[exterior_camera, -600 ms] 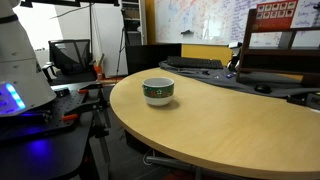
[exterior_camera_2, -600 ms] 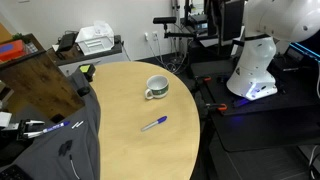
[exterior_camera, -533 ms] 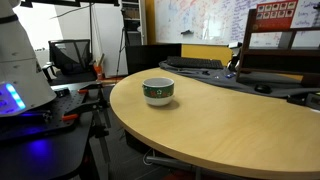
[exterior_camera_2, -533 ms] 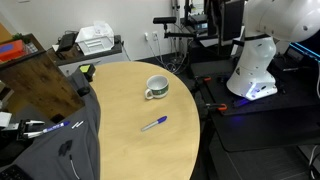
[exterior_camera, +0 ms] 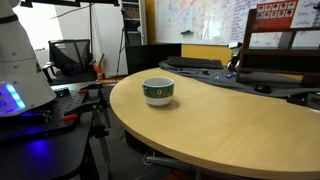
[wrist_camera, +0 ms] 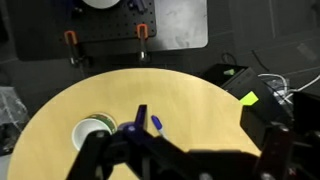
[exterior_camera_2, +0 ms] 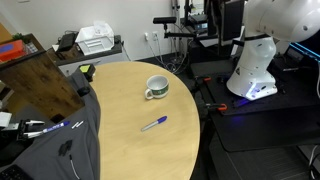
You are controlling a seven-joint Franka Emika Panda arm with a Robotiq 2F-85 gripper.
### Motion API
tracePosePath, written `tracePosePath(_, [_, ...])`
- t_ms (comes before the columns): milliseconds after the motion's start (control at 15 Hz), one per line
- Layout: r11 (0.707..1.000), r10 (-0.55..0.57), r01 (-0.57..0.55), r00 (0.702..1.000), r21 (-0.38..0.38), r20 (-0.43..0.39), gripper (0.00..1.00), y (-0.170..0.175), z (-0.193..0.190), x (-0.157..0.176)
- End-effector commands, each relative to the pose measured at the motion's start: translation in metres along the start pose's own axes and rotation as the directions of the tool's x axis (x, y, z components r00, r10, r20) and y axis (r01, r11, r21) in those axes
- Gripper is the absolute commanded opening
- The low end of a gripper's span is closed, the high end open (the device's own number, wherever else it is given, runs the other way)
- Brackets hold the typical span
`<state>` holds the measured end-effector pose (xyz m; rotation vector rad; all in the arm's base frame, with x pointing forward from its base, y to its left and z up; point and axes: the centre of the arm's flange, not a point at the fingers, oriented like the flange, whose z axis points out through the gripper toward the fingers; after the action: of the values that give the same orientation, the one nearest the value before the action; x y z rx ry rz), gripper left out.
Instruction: Put the marker in the mug
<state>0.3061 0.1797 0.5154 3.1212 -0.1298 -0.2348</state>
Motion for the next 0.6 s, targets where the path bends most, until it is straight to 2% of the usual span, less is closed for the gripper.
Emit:
tracePosePath(0, [0.998, -0.063, 0.064, 0.997, -0.028, 0.039, 1.00, 0.003, 0.004, 0.008])
tracePosePath(200, [0.968, -0.216, 0.222, 0.975, -0.120, 0.059, 1.00, 0.014, 0.024, 0.035])
tracePosePath(333, [0.931, -0.310, 0.319, 0.948, -0.177, 0.074, 1.00, 0.026, 0.041, 0.063])
tracePosePath(467, [0.900, -0.389, 0.390, 0.920, -0.194, 0.043, 1.00, 0.034, 0.055, 0.095])
tracePosePath(533, [0.880, -0.440, 0.439, 0.897, -0.182, 0.037, 1.00, 0.036, 0.062, 0.110])
